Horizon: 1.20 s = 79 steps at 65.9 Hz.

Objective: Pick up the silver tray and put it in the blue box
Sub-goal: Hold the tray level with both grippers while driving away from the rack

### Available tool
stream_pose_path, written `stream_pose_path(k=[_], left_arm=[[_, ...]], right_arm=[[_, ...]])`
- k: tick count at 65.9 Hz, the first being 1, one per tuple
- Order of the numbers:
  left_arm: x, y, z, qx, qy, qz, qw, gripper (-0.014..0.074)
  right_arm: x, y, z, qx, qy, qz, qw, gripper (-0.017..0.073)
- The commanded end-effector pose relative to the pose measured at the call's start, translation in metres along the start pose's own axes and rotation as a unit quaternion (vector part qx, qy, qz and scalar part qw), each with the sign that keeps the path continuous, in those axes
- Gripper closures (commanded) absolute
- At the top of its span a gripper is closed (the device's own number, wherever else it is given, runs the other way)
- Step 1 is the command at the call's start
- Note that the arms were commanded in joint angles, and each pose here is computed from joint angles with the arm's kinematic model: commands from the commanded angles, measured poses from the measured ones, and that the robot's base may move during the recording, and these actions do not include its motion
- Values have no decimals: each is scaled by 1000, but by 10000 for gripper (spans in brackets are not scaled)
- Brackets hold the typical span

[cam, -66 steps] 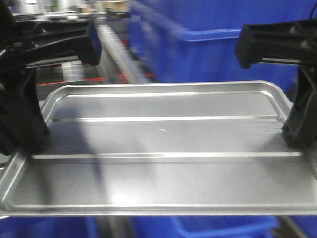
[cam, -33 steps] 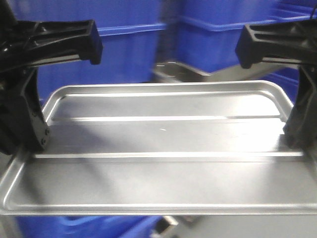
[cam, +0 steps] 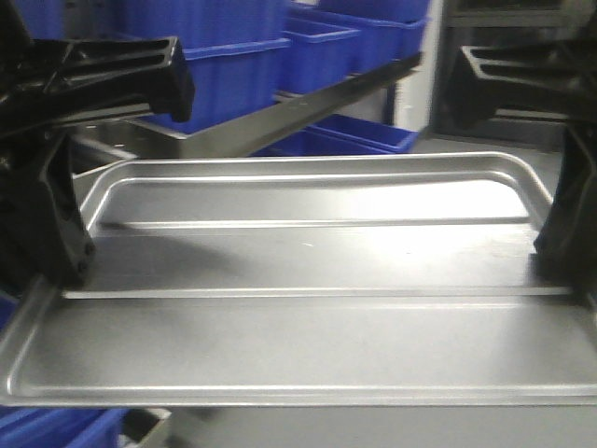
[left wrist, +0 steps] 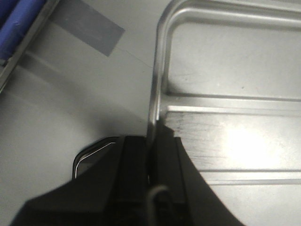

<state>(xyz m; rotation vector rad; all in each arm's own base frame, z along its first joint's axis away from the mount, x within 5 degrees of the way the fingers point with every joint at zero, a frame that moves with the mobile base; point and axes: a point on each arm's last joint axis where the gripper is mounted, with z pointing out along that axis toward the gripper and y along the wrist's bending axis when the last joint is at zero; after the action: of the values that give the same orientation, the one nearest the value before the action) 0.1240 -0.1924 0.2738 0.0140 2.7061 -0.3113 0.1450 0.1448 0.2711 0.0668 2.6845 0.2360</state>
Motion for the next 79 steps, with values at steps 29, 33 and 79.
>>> stream_pose_path(k=[29, 33, 79], left_arm=[[-6, -2, -12, 22, -25, -1, 999, 697], [-6, -2, -12, 22, -25, -1, 999, 697], [-5, -3, -12, 23, -19, -6, 1000, 697]], right_arm=[[-7, 1, -11, -18, -31, -9, 999, 508], [-7, 1, -11, -18, -31, -9, 999, 508], [-7, 1, -11, -15, -30, -9, 999, 508]])
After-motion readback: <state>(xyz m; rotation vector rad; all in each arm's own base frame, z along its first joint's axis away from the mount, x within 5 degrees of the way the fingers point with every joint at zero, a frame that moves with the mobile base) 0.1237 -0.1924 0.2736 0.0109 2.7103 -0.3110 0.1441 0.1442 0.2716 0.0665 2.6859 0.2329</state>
